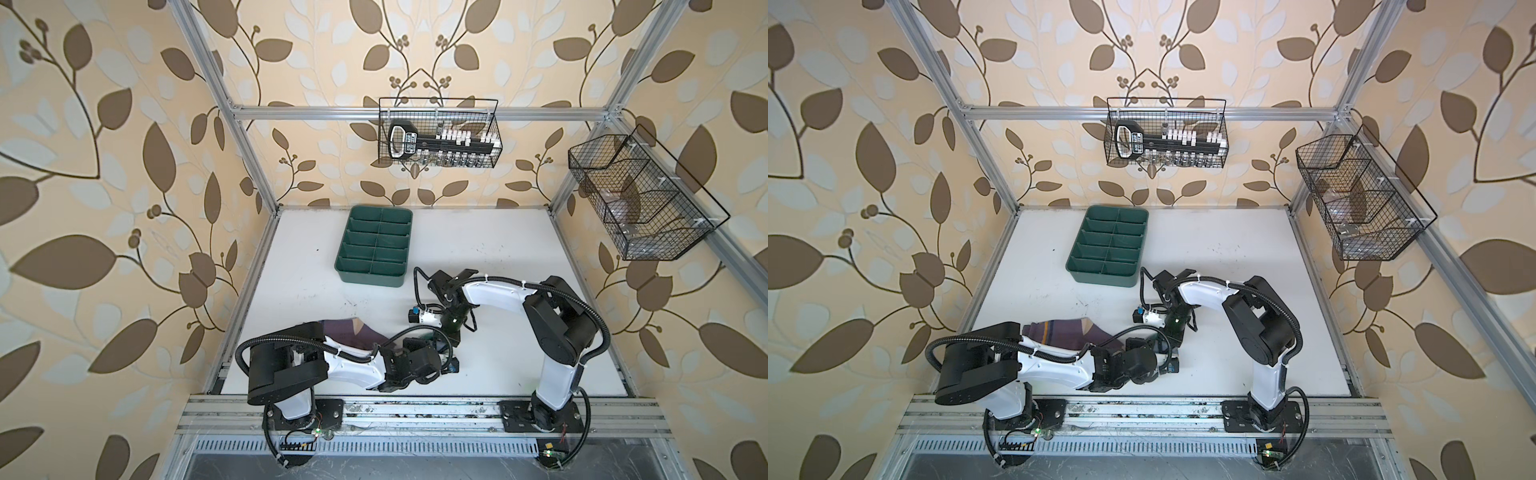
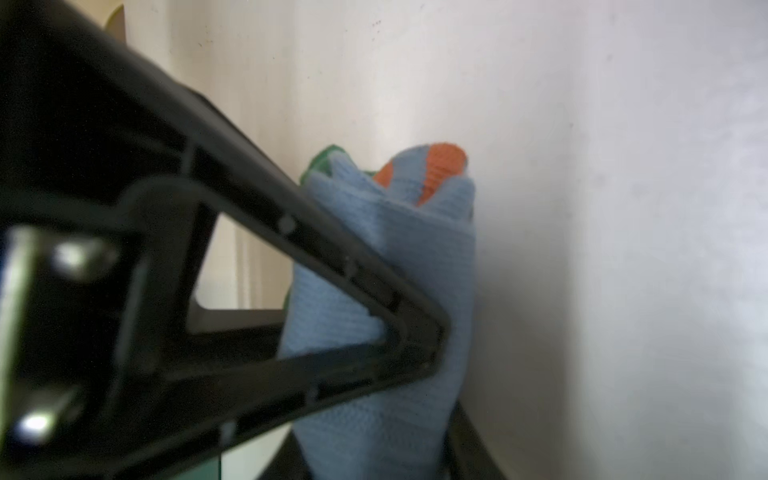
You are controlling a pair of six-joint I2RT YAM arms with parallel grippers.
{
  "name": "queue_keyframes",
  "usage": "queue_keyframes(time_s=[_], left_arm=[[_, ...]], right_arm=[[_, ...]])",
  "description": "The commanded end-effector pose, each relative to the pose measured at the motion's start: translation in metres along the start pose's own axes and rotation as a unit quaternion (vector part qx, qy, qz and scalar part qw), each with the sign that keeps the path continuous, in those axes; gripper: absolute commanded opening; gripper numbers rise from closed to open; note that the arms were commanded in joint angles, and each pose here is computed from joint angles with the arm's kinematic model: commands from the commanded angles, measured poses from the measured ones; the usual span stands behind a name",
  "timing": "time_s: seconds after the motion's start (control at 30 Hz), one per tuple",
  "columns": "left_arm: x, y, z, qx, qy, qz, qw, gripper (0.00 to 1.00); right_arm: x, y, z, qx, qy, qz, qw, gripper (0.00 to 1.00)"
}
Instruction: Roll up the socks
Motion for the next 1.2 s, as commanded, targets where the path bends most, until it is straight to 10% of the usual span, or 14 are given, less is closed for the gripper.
queue_keyframes(time_s=[0.0, 0.4, 0.6, 0.73, 1.0, 1.07, 1.17], left_arm=[[-0.006, -0.002, 0.015, 0.021, -0.009, -0.013, 1.0, 0.02], [-0.021, -0.003, -0.001, -0.002, -0.114, 0.0, 0.993, 0.0], [-0.005, -0.005, 0.001, 0.021, -0.129, -0.041, 0.991, 0.0], [0.001, -0.008, 0.004, 0.049, -0.141, -0.055, 0.987, 0.0], [0.035, -0.011, 0.01, 0.118, -0.256, -0.2, 0.939, 0.0], [0.046, -0.014, 0.013, 0.135, -0.293, -0.257, 0.911, 0.0], [0.053, -0.019, 0.017, 0.138, -0.339, -0.309, 0.878, 0.0]], right_arm=[[-0.03, -0.022, 0.035, 0.062, -0.065, -0.005, 0.996, 0.13], [-0.01, -0.009, -0.039, -0.109, -0.138, -0.044, 0.983, 0.4], [0.0, -0.011, -0.111, -0.297, -0.169, -0.045, 0.939, 0.44], [-0.004, -0.022, -0.183, -0.456, -0.233, 0.008, 0.859, 0.43], [0.023, -0.105, -0.281, -0.797, -0.229, 0.105, 0.548, 0.51], [0.022, -0.111, -0.277, -0.811, -0.206, 0.132, 0.531, 0.51], [0.019, -0.107, -0.267, -0.792, -0.189, 0.158, 0.559, 0.51]])
Point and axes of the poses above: each gripper's point midway between its finger pads, its own z axis out along the fingers, its own x axis along the line the jaws close on, y = z × x, the point moved 6 cm from there along -z, back along the fingers, and after that the axes turned 13 degrees about z, right-handed, at the moved point
